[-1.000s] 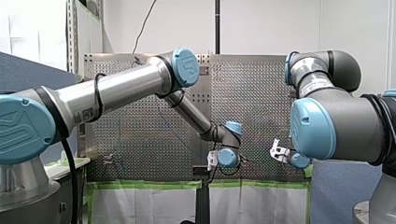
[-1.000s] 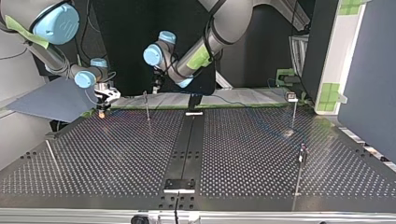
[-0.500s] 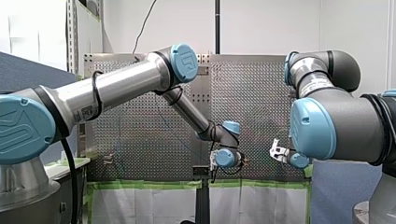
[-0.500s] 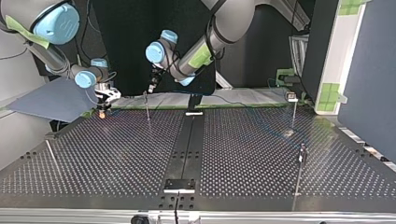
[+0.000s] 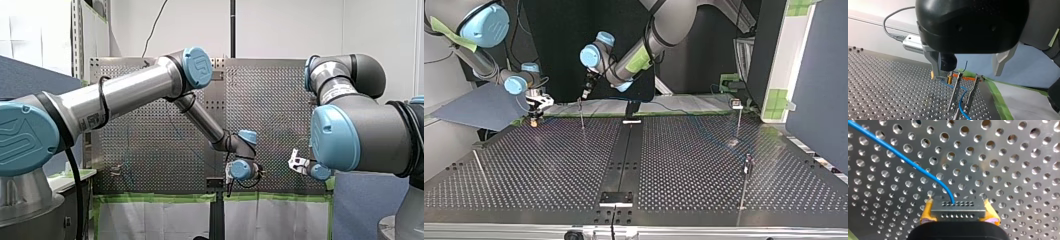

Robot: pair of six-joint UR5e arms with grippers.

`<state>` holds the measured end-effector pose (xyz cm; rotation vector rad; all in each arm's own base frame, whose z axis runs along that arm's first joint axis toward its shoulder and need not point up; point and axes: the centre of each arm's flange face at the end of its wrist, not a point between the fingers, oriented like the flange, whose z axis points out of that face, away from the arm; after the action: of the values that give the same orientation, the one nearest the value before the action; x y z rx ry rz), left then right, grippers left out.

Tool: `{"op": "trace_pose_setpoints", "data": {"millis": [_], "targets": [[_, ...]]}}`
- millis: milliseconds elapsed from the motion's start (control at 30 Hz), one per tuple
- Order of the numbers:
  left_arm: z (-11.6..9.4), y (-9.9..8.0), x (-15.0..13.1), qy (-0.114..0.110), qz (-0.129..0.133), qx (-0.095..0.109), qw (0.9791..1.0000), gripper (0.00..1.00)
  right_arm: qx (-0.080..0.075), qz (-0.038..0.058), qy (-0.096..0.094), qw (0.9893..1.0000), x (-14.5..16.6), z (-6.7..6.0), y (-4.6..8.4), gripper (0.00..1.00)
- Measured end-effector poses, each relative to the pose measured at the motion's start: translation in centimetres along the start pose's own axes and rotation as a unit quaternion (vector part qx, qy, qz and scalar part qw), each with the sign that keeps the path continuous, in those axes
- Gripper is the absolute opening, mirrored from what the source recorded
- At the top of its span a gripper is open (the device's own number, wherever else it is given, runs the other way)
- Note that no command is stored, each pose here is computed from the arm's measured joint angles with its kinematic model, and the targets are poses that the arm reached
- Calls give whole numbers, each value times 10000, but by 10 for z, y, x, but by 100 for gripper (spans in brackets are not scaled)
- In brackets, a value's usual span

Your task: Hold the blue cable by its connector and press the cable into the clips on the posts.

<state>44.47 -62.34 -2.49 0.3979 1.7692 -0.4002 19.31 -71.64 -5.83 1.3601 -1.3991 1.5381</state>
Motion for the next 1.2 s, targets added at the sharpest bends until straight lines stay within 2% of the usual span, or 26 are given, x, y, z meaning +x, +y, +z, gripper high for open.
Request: {"op": "trace_pose_setpoints", "data": {"millis": [1200], "targets": [[-2, 3, 3, 60, 16, -42, 10000, 100, 16, -2, -11, 10000, -1, 0, -2, 0]]}}
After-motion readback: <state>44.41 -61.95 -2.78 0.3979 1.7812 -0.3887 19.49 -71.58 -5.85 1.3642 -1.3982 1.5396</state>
